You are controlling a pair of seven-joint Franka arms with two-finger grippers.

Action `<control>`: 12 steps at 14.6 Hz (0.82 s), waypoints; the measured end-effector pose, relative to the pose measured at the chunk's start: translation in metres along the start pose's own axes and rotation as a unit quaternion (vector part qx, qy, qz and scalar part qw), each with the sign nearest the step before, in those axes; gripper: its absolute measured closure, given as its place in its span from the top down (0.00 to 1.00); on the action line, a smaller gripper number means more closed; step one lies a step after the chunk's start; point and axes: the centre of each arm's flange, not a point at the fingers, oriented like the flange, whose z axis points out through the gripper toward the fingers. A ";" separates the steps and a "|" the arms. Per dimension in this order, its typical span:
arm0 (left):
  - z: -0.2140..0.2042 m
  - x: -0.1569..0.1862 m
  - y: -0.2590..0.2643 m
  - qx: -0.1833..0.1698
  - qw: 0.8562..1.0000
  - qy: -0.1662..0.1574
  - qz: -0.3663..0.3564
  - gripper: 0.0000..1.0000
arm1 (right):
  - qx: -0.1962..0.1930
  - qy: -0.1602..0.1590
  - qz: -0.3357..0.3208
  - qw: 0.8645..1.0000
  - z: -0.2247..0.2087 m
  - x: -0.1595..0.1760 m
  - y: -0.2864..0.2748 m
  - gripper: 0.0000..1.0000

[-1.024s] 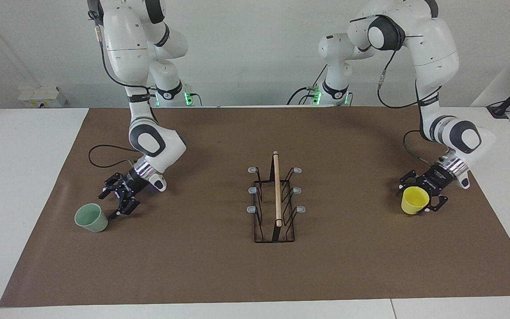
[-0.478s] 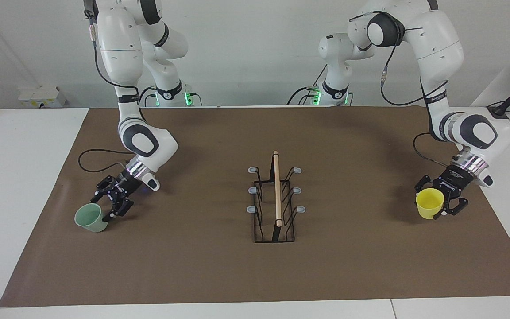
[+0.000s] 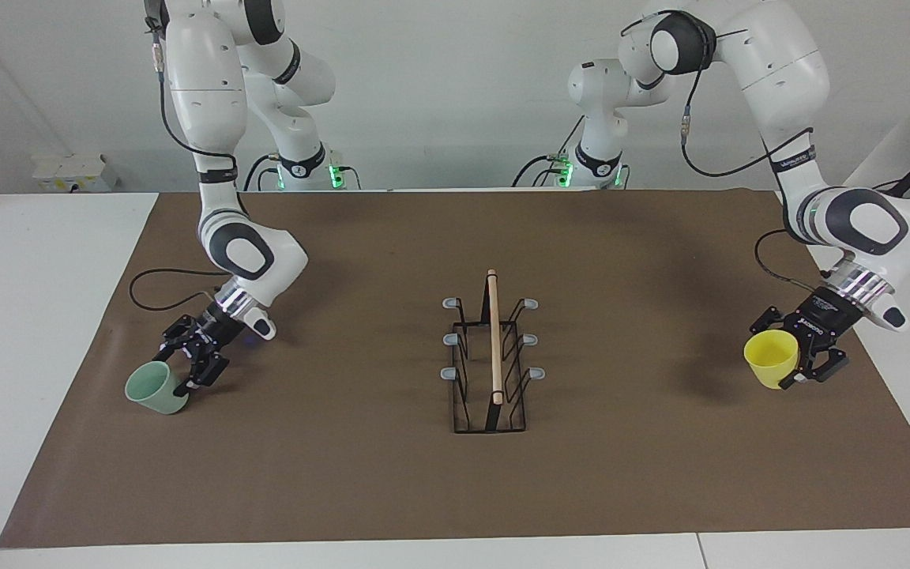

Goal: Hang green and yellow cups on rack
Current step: 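Lift the yellow cup with the left gripper and tilt it sideways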

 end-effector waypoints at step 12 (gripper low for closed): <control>-0.020 -0.213 0.023 0.127 0.944 0.094 0.289 0.69 | -0.031 0.004 -0.021 0.999 0.015 -0.011 -0.011 1.00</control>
